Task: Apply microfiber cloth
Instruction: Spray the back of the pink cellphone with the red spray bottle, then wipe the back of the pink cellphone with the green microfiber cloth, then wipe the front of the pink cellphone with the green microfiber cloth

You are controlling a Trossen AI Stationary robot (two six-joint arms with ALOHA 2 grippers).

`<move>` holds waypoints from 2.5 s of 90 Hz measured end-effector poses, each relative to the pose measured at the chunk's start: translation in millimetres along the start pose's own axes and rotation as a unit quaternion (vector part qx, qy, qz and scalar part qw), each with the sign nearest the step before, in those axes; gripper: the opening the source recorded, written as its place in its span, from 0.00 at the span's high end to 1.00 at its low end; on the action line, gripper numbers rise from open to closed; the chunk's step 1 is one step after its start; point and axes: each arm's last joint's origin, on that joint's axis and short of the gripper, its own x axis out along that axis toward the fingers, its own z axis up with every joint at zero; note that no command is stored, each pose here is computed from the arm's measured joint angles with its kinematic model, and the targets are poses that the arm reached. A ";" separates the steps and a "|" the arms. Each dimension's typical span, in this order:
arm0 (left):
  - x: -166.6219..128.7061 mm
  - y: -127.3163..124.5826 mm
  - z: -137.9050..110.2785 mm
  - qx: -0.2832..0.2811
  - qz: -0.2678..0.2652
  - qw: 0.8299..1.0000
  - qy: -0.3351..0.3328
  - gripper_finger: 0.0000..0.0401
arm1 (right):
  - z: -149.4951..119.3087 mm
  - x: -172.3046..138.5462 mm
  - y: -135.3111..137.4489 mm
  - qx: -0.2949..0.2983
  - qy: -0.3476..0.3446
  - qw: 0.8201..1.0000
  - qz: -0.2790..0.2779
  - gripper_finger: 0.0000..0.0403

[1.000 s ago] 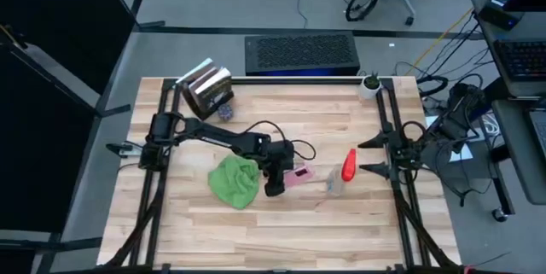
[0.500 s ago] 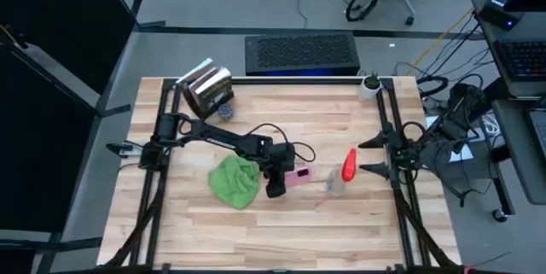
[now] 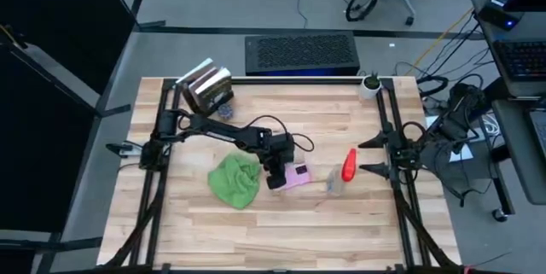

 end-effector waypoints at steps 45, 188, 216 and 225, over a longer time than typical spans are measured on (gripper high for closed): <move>-46.3 -3.4 -2.1 0.039 0.101 0.994 -0.014 0.56 | 14.9 -4.4 5.6 0.013 -0.045 0.999 0.025 0.25; -24.1 -4.2 -27.9 0.154 0.179 0.970 -0.061 0.56 | -112.2 196.3 131.3 -0.002 0.157 0.982 -0.108 0.25; -24.4 -5.5 -24.0 0.157 0.176 0.968 -0.081 0.56 | -123.8 185.2 108.1 -0.046 0.187 0.955 -0.224 0.25; -24.4 -5.4 -24.2 0.161 0.176 0.968 -0.080 0.56 | -124.6 183.7 102.2 -0.063 0.180 0.950 -0.248 0.25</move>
